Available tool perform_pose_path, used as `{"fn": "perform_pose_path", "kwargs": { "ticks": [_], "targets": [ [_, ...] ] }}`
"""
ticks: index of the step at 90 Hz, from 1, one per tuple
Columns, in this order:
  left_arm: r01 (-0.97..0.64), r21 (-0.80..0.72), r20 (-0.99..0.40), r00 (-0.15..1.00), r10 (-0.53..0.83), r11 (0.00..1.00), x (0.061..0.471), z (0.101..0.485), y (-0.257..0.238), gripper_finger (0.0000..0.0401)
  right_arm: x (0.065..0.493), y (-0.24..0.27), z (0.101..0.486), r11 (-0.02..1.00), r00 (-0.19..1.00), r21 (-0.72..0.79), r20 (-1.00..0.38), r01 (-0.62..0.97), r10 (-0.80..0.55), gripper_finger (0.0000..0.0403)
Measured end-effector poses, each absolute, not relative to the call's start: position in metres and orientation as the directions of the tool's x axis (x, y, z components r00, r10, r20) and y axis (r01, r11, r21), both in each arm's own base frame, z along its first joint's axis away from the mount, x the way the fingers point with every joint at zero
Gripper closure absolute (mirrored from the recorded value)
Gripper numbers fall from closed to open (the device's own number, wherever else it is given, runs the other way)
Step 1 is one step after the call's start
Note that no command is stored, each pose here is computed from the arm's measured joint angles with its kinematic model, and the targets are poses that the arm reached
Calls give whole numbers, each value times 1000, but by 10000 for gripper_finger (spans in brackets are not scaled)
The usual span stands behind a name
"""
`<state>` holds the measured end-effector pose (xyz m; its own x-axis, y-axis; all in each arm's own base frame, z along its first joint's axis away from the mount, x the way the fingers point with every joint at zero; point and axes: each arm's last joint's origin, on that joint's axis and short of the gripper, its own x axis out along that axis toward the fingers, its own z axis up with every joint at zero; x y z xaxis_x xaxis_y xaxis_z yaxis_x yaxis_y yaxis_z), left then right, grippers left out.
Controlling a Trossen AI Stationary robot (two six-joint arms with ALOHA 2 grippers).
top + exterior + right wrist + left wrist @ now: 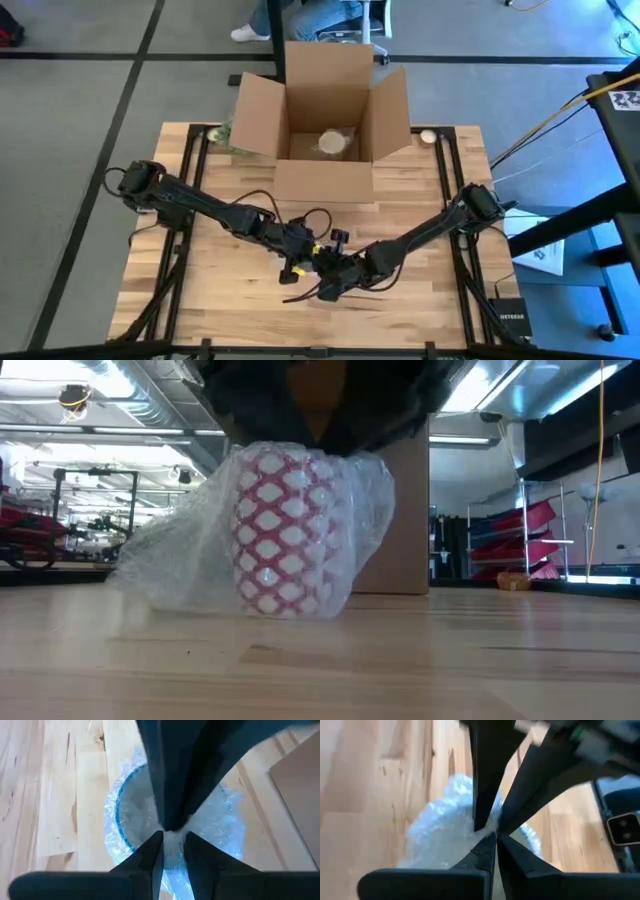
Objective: Wrap mug
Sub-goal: Wrap the red mug with bubble wrap
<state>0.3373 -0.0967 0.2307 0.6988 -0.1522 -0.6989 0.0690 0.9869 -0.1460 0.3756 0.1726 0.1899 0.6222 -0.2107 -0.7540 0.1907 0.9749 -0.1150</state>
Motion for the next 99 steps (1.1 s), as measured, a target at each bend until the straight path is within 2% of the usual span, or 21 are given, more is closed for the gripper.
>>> {"fn": "perform_pose_path", "kwargs": {
  "ticks": [13,37,67,99],
  "targets": [
    [60,-131,-693,708,-135,990,338,232,-95,400,376,173,190,976,622,-114,-755,187,-208,343],
    [39,-101,-762,639,-102,994,347,195,-88,400,378,173,191,977,637,-109,-743,186,-204,343],
    [29,-86,-801,592,-87,996,355,169,-91,401,378,173,192,976,646,-107,-735,189,-206,343],
    [41,-88,-776,623,-94,995,351,184,-89,401,368,170,217,987,662,-75,-734,141,-150,339]
  ]
}}
